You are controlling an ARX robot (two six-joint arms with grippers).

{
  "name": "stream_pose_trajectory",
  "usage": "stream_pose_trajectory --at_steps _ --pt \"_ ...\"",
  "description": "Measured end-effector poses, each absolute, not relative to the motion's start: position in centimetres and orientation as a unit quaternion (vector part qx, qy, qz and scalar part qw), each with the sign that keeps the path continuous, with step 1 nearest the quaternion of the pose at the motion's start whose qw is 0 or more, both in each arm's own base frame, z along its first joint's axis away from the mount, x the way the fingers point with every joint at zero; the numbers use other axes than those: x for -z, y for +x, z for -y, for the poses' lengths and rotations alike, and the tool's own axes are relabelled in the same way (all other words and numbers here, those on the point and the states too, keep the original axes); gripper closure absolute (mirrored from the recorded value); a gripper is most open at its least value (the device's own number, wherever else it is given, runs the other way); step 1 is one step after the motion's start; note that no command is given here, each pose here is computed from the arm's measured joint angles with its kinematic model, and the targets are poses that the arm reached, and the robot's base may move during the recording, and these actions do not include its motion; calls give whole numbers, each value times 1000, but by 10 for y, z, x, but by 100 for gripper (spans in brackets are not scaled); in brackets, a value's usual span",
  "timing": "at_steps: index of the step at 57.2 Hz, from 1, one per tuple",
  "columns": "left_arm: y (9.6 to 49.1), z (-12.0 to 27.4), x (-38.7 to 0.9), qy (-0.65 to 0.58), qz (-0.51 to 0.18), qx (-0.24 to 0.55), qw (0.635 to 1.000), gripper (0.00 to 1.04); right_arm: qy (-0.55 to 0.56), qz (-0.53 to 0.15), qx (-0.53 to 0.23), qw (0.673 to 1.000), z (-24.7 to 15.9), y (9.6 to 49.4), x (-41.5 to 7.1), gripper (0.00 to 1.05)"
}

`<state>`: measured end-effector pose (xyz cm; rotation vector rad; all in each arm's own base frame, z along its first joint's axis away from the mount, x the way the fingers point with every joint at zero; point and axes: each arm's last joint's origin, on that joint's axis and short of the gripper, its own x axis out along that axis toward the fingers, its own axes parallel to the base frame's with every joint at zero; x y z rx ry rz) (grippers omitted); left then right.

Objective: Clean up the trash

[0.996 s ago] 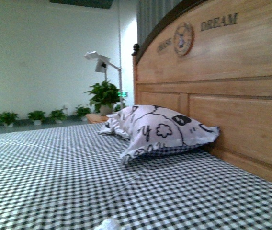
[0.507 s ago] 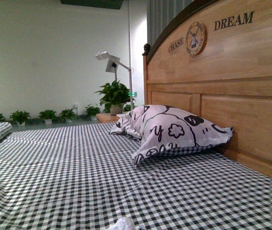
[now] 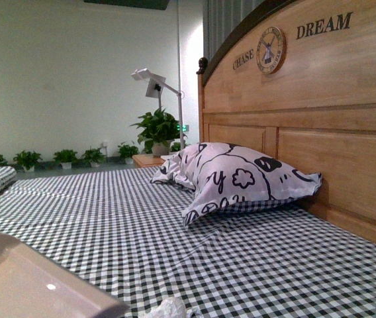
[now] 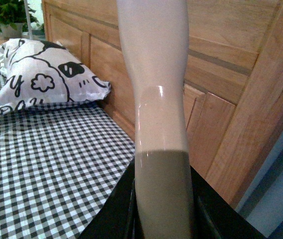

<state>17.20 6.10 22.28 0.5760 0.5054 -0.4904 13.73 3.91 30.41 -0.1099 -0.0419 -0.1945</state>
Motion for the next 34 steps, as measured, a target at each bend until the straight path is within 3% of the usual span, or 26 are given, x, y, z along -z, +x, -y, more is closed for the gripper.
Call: stream_pose_trajectory --at_steps 11,34 --pt "193 -56 -211 335 -251 261 870 79 -55 21 97 994 -39 137 -304 84" --pt "219 -39 -194 366 -258 280 849 79 -55 21 97 994 -39 137 -304 84"
